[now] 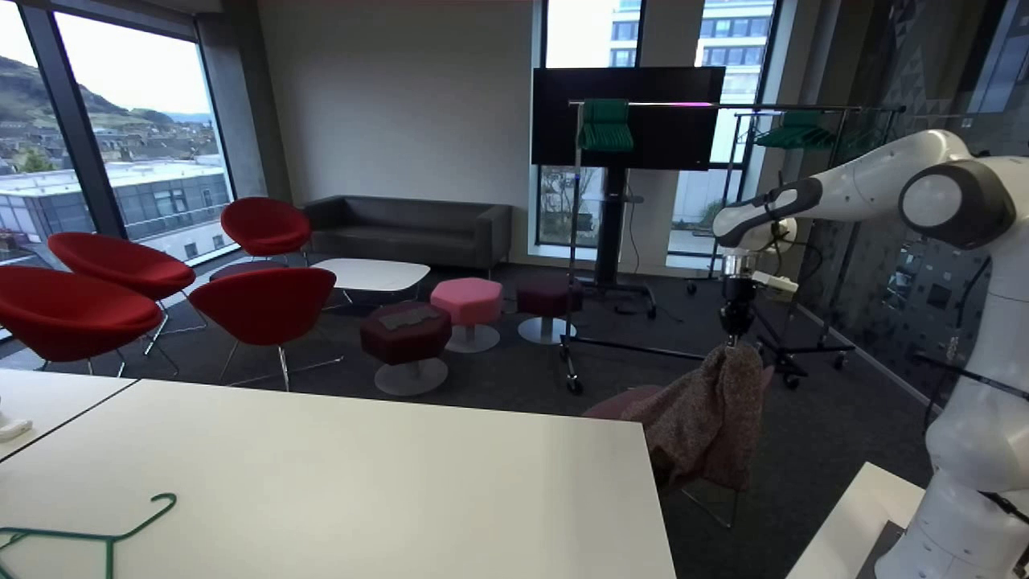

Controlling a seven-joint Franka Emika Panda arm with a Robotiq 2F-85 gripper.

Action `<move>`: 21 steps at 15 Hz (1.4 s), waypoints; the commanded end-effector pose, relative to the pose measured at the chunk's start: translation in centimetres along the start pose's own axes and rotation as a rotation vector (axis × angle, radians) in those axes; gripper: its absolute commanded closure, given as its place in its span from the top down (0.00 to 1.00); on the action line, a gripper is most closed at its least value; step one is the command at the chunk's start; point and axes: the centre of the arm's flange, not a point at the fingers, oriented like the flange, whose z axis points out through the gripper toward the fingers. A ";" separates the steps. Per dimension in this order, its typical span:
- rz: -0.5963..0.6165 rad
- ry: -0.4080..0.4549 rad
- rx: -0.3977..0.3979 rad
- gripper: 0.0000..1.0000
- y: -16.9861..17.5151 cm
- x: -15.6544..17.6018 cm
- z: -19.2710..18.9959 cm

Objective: Put the fleece blanket on the table.

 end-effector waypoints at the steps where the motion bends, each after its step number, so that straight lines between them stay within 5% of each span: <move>1: -0.072 -0.073 -0.054 0.03 -5.2 -6.2 -2.1; 9: -0.254 -0.089 -0.239 0.03 -14.5 -13.2 -4.2; 15: -0.403 -0.030 -0.426 0.03 -25.4 -20.1 -6.4; 21: -0.635 -0.044 -0.574 0.03 -36.3 -26.3 -4.4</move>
